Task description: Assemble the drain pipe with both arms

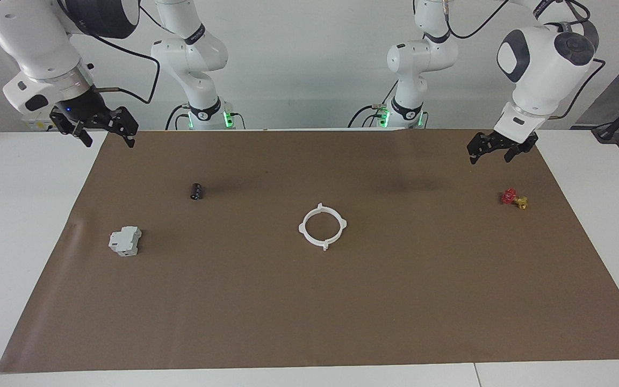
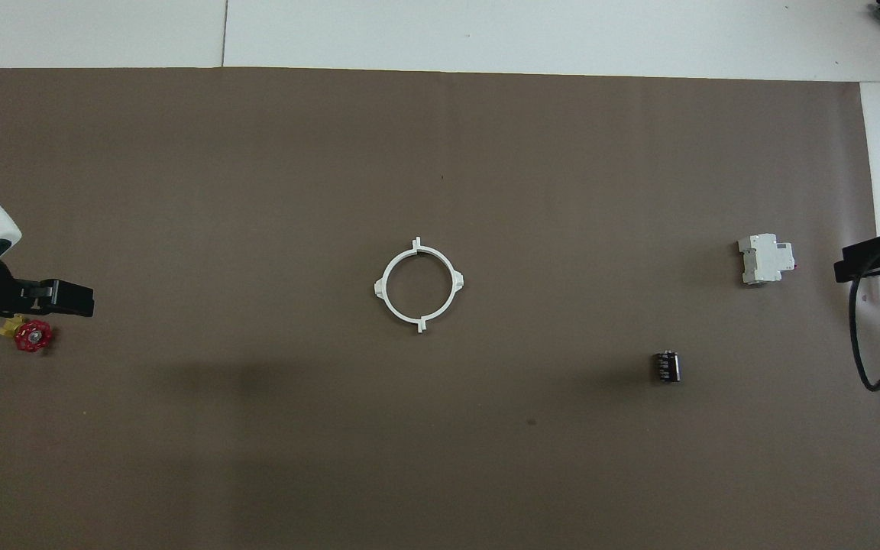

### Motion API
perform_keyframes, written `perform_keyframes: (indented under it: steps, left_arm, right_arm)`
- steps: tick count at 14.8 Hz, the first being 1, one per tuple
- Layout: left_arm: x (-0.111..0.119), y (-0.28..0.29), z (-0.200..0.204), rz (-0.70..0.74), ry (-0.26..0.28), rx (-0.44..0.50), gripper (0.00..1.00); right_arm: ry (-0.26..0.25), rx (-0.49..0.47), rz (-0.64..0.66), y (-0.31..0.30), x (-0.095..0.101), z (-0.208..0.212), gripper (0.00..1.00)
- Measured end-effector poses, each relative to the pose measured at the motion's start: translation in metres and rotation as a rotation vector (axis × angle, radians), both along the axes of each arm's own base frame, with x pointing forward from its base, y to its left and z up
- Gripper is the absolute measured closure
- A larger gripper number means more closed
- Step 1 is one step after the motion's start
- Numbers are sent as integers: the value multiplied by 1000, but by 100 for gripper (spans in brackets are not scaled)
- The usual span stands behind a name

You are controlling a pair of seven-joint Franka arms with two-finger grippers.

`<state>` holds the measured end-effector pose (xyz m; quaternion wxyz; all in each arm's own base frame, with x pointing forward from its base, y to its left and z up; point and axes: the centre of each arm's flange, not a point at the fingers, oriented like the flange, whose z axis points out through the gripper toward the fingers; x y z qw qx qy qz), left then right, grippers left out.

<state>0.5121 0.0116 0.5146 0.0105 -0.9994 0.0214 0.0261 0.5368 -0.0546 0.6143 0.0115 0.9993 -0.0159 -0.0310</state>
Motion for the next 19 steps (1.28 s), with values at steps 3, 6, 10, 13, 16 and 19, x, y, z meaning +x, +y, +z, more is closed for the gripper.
perform_keyframes:
  steps: [3, 6, 10, 13, 16, 19]
  left_arm:
    - [1, -3, 0, -3, -5, -6, 0]
    - [2, -3, 1, -3, -21, -6, 0]
    - [7, -13, 2, -22, -66, -7, 0]
    - [8, -28, 8, -48, -76, -6, 0]
    - [3, -30, 26, -51, -34, -5, 0]
    - [-5, -30, 63, -50, -14, -4, 0]
  right_arm:
    - [0, 0, 0, 0, 0, 0, 0]
    - [0, 0, 0, 0, 0, 0, 0]
    - [0, 0, 0, 0, 0, 0, 0]
    - [0, 0, 0, 0, 0, 0, 0]
    - [0, 0, 0, 0, 0, 0, 0]
    - [0, 0, 0, 0, 0, 0, 0]
